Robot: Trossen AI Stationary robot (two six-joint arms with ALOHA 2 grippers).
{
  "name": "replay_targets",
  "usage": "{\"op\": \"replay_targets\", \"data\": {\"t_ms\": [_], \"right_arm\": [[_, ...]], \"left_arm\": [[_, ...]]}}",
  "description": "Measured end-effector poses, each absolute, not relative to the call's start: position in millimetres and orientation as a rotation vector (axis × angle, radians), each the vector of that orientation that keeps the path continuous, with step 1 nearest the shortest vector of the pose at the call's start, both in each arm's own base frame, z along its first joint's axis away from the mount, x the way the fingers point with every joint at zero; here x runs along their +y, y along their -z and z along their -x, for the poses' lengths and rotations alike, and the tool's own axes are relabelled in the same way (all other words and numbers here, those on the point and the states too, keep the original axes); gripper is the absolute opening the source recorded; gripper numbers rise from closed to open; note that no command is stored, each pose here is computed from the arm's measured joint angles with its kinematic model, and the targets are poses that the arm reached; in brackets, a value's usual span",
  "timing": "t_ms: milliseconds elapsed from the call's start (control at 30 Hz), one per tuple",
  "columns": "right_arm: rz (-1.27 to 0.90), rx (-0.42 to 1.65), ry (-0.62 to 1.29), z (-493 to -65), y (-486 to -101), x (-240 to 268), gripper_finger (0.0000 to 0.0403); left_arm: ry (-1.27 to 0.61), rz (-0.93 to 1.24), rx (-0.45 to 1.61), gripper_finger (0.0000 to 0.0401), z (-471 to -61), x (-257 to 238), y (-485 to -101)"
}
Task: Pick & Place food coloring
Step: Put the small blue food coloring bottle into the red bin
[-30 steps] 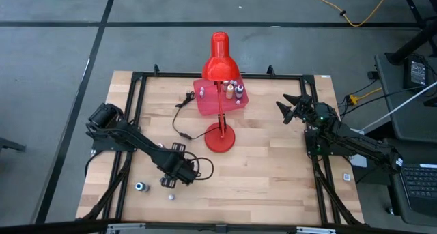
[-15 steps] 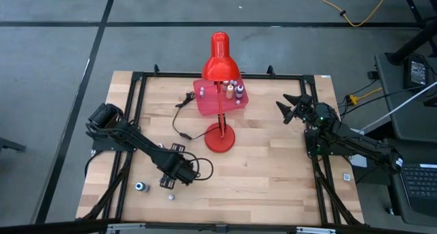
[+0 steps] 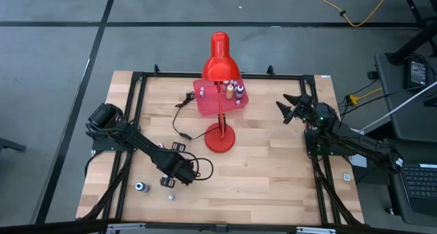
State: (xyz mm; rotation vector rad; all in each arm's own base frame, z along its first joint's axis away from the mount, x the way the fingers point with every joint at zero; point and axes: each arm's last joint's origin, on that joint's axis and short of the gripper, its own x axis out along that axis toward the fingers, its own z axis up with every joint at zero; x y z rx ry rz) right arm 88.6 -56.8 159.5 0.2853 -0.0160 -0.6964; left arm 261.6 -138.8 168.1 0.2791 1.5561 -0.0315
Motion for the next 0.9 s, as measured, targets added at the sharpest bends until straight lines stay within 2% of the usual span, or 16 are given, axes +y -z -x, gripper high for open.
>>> {"op": "replay_targets", "data": {"t_ms": [400,700,900], "right_arm": [[-0.286,-0.017,0.697,-89,-159,-57,0.0306],[-0.286,-0.016,0.697,-89,-159,-57,0.0306],[-0.286,-0.017,0.696,-89,-160,-57,0.0306]], "left_arm": [[0.048,-0.244,1.559,0.0054,-262,-131,-176],[-0.009,-0.083,1.409,0.0053,-259,-92,-224],[-0.111,0.034,1.257,0.0053,-248,-53,-261]]}}
